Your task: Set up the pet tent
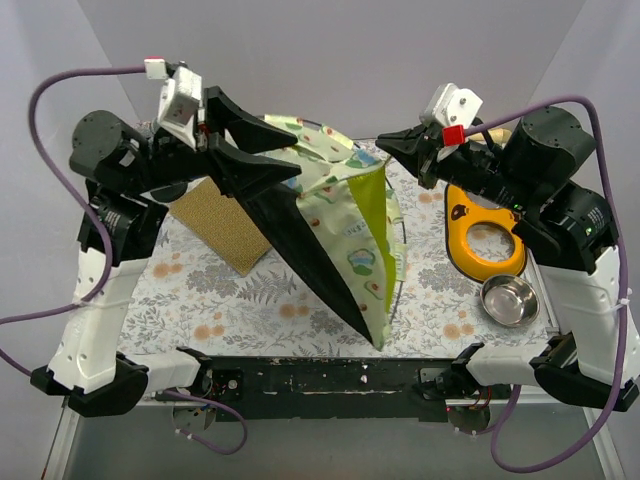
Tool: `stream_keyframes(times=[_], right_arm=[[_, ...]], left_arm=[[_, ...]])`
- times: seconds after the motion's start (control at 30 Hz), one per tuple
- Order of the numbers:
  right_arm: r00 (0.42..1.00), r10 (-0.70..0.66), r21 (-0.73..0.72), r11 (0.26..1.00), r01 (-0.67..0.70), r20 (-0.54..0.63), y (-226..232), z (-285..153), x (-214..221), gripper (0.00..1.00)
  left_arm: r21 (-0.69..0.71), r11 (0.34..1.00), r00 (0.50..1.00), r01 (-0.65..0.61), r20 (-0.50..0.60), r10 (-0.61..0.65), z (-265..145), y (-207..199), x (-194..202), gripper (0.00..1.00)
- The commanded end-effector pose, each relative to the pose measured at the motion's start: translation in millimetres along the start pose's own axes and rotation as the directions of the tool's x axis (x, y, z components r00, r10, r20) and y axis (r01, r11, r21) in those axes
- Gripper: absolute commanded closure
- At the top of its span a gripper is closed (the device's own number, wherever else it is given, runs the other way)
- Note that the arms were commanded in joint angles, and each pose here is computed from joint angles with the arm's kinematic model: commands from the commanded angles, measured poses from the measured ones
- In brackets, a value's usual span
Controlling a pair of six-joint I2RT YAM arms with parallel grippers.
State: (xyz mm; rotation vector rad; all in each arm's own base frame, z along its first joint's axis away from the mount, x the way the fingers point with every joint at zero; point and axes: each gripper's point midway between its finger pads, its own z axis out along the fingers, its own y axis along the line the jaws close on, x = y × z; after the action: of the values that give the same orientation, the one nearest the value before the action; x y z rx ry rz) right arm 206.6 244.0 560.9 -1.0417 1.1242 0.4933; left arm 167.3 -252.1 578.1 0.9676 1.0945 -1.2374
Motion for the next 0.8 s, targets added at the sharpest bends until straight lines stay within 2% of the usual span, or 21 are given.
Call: stream_keyframes(times=[0.0,0.07,0.13,0.2,0.3,0.43,0.53,0.77], right_arm=[[0.997,0.077,-0.002,0.997,-0.077,-0.021,5,-13,9,0.99],[0.995,0.098,-0.075,0.992,-0.099,-0.023,20,-15,9,0.99],[0.993,0.115,-0.136,0.984,-0.117,-0.022,32,-13,11,0.99],[0.992,0.125,-0.198,0.972,-0.126,-0.018,43,-12,13,0.99],[0.991,0.137,-0.271,0.953,-0.133,-0.004,58,-12,13,0.99],[0.989,0.149,-0.29,0.946,-0.148,-0.018,60,-7,17,0.99],[0.989,0.145,-0.296,0.944,-0.143,-0.017,60,-4,17,0.99],[0.987,0.155,-0.311,0.937,-0.163,-0.049,65,2,31,0.99]], left_arm=[[-0.061,0.989,0.991,-0.131,0.002,0.132,-4,5,-16,0.51],[0.078,0.987,0.99,-0.14,0.021,0.139,2,-11,-18,0.51],[0.176,0.982,0.997,-0.073,0.037,0.067,9,-16,-14,0.53],[0.238,0.965,0.993,-0.113,0.067,0.1,16,-21,-13,0.57],[0.254,0.954,0.984,-0.159,0.124,0.131,36,-24,-14,0.57],[0.303,0.944,0.986,-0.132,0.141,0.093,66,-30,-7,0.61],[0.277,0.955,0.987,-0.103,0.148,0.063,84,-24,-2,0.63],[0.245,0.955,0.974,-0.167,0.192,0.121,93,-21,-7,0.68]])
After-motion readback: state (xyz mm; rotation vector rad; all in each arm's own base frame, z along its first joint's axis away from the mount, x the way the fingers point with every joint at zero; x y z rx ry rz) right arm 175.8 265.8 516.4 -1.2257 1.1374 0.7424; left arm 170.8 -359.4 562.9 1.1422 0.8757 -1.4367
